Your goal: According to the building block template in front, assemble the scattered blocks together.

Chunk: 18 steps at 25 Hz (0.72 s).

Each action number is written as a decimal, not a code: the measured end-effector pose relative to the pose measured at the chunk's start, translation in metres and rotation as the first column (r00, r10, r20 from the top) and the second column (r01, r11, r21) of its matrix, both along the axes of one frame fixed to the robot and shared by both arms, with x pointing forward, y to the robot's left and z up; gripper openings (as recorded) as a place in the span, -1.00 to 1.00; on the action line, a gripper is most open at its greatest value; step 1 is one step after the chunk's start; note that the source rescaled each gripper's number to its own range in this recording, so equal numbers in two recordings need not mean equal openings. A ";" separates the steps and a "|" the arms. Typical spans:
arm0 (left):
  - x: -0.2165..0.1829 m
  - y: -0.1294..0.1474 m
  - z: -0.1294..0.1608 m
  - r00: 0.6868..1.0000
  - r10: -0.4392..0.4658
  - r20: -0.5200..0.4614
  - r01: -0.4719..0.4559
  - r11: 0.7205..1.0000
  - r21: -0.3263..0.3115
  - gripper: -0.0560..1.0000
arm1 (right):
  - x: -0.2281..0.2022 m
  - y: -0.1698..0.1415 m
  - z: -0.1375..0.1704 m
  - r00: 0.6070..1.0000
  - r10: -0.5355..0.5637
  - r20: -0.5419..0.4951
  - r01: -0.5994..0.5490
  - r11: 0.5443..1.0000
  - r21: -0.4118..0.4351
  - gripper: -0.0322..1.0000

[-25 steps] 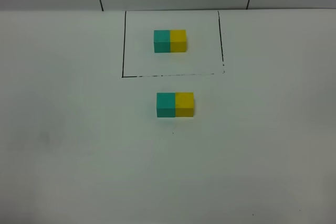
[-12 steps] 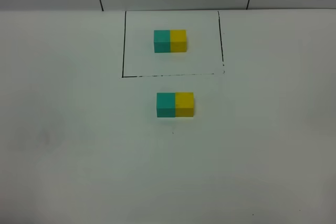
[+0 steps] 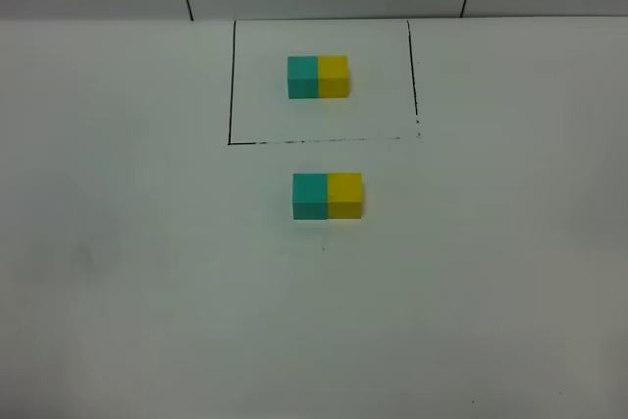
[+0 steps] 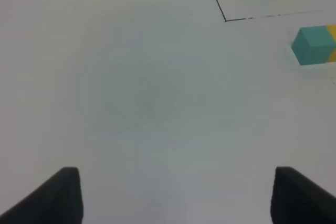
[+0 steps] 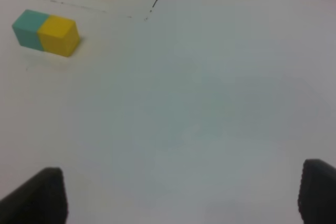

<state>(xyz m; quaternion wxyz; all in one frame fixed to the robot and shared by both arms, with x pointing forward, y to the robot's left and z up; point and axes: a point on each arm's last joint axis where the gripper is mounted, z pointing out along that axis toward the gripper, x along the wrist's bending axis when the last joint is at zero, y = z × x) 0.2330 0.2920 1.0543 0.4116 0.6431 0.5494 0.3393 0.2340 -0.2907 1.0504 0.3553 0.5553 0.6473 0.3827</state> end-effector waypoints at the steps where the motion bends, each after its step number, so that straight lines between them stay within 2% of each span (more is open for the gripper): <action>1: 0.000 0.000 0.000 1.000 0.000 0.000 0.000 1.000 0.000 0.37 | 0.000 0.000 0.000 1.000 0.000 0.000 0.000 1.000 0.000 0.94; 18: 0.000 0.000 0.000 1.000 0.000 0.000 0.000 1.000 0.000 0.37 | 0.000 0.000 0.000 1.000 0.000 0.000 0.000 1.000 0.000 0.94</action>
